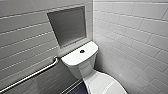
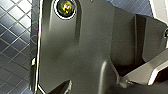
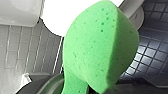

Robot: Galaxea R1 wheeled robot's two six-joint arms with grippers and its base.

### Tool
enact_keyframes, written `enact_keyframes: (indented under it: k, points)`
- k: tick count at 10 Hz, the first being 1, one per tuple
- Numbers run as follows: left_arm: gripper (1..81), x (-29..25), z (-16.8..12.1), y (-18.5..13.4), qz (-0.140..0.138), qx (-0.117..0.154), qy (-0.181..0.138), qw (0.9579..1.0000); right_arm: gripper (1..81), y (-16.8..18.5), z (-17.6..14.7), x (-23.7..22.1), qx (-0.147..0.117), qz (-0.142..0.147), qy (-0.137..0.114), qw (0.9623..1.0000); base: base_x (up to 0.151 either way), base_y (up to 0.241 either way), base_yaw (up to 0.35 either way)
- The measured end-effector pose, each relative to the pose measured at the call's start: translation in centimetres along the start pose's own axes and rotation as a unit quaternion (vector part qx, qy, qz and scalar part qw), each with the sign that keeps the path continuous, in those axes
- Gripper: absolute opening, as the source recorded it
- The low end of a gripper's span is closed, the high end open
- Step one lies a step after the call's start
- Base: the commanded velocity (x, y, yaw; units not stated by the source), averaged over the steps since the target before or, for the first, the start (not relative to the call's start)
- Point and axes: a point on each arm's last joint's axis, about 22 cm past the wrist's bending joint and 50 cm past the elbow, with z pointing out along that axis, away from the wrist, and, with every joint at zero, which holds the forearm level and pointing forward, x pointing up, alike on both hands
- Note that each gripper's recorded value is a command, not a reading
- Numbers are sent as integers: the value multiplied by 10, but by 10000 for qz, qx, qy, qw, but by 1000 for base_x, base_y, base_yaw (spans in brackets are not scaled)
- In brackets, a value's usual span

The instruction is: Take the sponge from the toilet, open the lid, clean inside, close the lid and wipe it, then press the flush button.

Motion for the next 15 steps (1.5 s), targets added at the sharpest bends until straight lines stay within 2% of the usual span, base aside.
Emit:
enact_keyframes:
  k: [1,4,6,8,9,10,12,14,15]
  points:
    - [811,-4,3,-1,-16,27,-3,10000,10,-4,-1,31,12,-89,182,9998,0,0,0]
    - [811,-6,17,-2,-24,129,0,9999,10,-14,-3,87,38,-173,419,9990,0,0,0]
    - [811,-26,23,-8,-66,221,-119,9997,10,-42,7,138,271,-305,693,9968,0,0,0]
    - [811,-46,30,-9,-116,284,-235,9993,10,-77,18,178,545,-337,803,9947,0,0,0]
    - [811,-49,33,-12,-123,347,-247,9990,10,-100,29,196,744,-370,805,9933,0,0,0]
    - [811,-50,37,-15,-118,416,-218,9988,10,-110,42,207,833,-406,746,9929,0,0,0]
    - [811,-50,48,-8,-100,432,-152,9989,10,-100,69,229,717,-449,637,9944,0,0,0]
    - [811,-58,53,0,-136,376,-170,9991,10,-124,100,267,861,-634,635,9922,0,0,0]
    - [811,-64,51,-2,-237,398,-156,9988,10,-140,121,278,963,-702,544,9914,0,0,0]
